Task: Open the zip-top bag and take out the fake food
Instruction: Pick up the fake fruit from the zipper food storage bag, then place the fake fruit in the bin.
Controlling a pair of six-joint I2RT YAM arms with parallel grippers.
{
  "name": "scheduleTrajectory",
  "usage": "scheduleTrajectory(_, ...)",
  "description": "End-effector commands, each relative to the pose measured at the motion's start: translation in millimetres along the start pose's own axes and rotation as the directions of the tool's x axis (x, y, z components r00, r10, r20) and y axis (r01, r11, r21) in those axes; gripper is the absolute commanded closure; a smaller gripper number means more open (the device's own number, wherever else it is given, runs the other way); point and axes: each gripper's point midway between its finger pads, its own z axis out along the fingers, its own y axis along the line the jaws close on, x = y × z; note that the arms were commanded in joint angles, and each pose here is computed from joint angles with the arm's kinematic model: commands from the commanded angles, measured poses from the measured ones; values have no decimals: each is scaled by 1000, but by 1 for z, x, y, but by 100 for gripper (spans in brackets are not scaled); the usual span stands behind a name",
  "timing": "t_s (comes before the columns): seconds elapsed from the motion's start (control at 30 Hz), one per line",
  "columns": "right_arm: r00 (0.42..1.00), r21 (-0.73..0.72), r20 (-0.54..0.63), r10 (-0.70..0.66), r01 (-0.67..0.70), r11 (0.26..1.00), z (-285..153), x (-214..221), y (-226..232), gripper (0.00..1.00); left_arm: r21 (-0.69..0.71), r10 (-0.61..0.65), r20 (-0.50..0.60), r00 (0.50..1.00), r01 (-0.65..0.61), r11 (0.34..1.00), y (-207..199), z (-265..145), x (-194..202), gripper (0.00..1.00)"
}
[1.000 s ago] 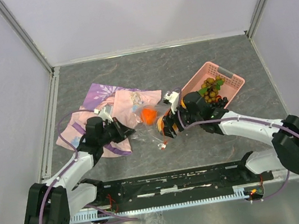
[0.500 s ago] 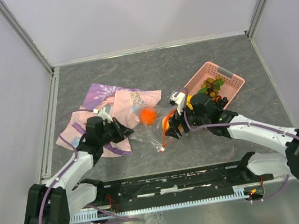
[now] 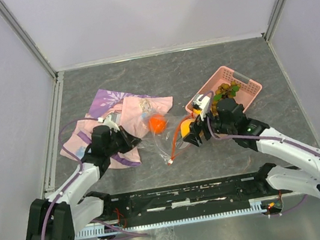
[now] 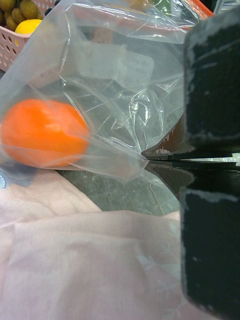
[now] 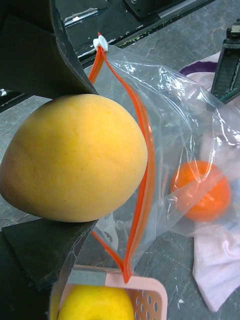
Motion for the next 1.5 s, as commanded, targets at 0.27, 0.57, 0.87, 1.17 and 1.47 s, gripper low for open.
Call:
scheduleTrajectory(0.27, 986, 86, 164, 40, -55, 995, -33, -38, -18, 63, 20, 6, 36, 999, -7, 1000, -1, 2, -3, 97)
scheduleTrajectory(0.57, 951, 208, 269, 150, -209, 956, -48, -51, -56, 64, 28, 7, 27, 1000, -7, 1000, -1, 2, -1, 97)
scheduleTrajectory(0.87, 889, 306, 384, 249, -377, 874, -72, -48, -98, 65, 32, 10, 25, 1000, -11, 999, -1, 1, 0, 97)
scheduleTrajectory(1.17, 798, 391, 493, 347, -559, 731, -102, -26, -141, 65, 38, 11, 23, 1000, -12, 999, -2, 2, 0, 97)
scheduleTrajectory(1.47, 747, 422, 503, 435, -651, 630, -98, -1, -174, 65, 44, 11, 21, 1000, -12, 999, -4, 3, -1, 97)
